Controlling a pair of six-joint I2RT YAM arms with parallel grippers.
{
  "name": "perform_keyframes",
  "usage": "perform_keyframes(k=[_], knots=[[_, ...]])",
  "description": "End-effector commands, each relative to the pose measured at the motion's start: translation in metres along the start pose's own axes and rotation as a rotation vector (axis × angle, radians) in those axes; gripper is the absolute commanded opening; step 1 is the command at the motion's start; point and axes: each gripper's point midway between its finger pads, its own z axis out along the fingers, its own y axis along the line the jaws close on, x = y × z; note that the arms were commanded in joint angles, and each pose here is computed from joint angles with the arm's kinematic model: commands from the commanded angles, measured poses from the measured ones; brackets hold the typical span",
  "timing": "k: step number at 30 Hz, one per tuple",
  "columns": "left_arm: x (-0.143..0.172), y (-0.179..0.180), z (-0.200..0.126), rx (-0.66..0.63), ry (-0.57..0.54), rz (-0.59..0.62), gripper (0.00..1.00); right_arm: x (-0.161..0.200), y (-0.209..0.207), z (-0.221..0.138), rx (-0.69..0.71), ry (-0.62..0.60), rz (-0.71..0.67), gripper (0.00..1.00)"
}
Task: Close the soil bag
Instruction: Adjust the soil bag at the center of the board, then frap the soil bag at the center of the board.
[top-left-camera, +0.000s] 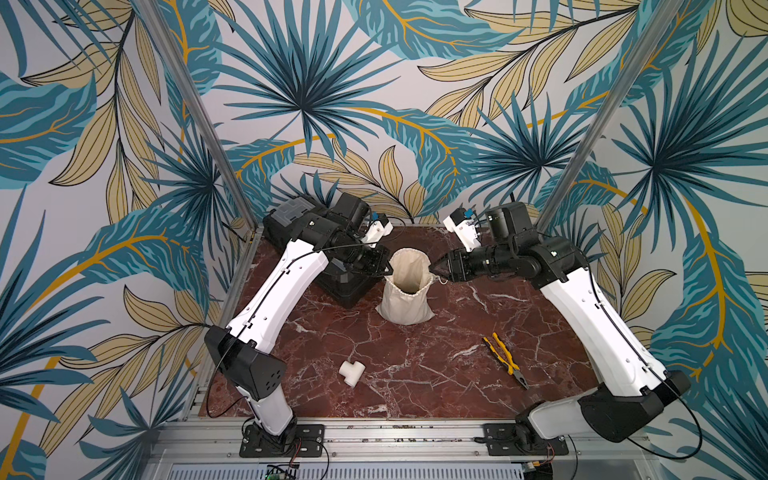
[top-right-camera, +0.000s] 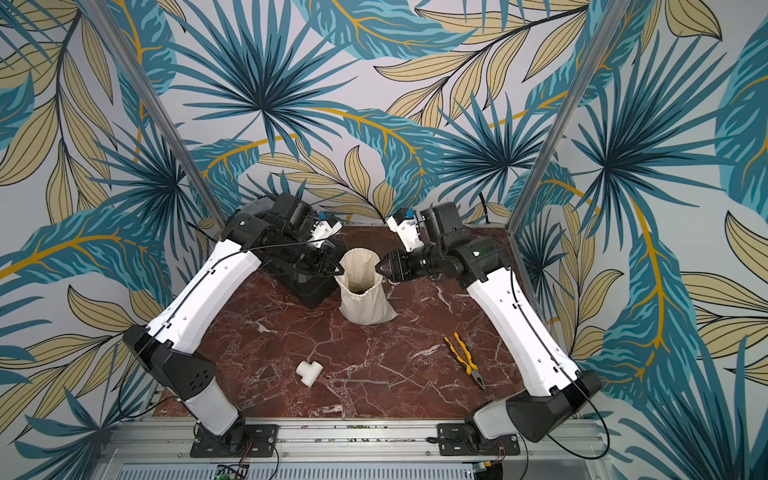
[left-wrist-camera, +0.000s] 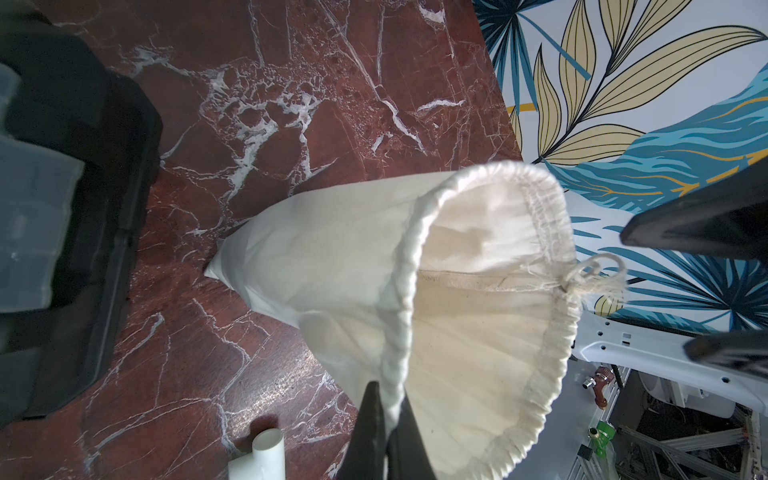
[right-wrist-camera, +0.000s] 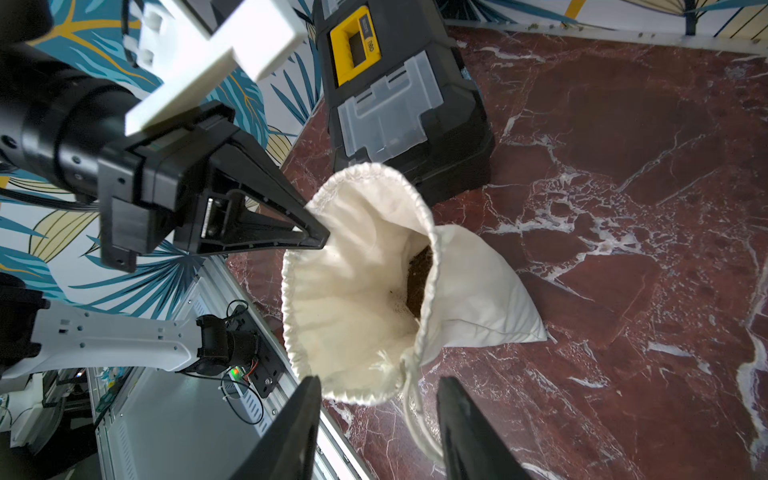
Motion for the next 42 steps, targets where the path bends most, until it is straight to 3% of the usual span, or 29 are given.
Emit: perform_keyframes(k=[1, 17, 32, 36, 42], knots=[[-0.001, -0.007, -0.011, 0.022, -0.036, 0.018, 0.00, 0.008, -0.005, -0.002, 0.063, 0.043, 0.016, 0.50], [0.001, -0.007, -0.012, 0.026, -0.049, 0.002, 0.00, 0.021, -0.012, -0.002, 0.129, 0.072, 0.004, 0.48], [0.005, -0.007, -0.014, 0.019, -0.036, 0.010, 0.00, 0.037, -0.014, 0.003, 0.101, 0.057, -0.007, 0.50], [0.006, -0.006, -0.013, 0.015, -0.028, 0.012, 0.00, 0.039, -0.020, 0.009, 0.116, 0.068, -0.014, 0.41], [0.006, -0.005, -0.015, 0.009, -0.030, 0.014, 0.00, 0.016, -0.040, 0.002, 0.253, -0.023, -0.017, 0.05]])
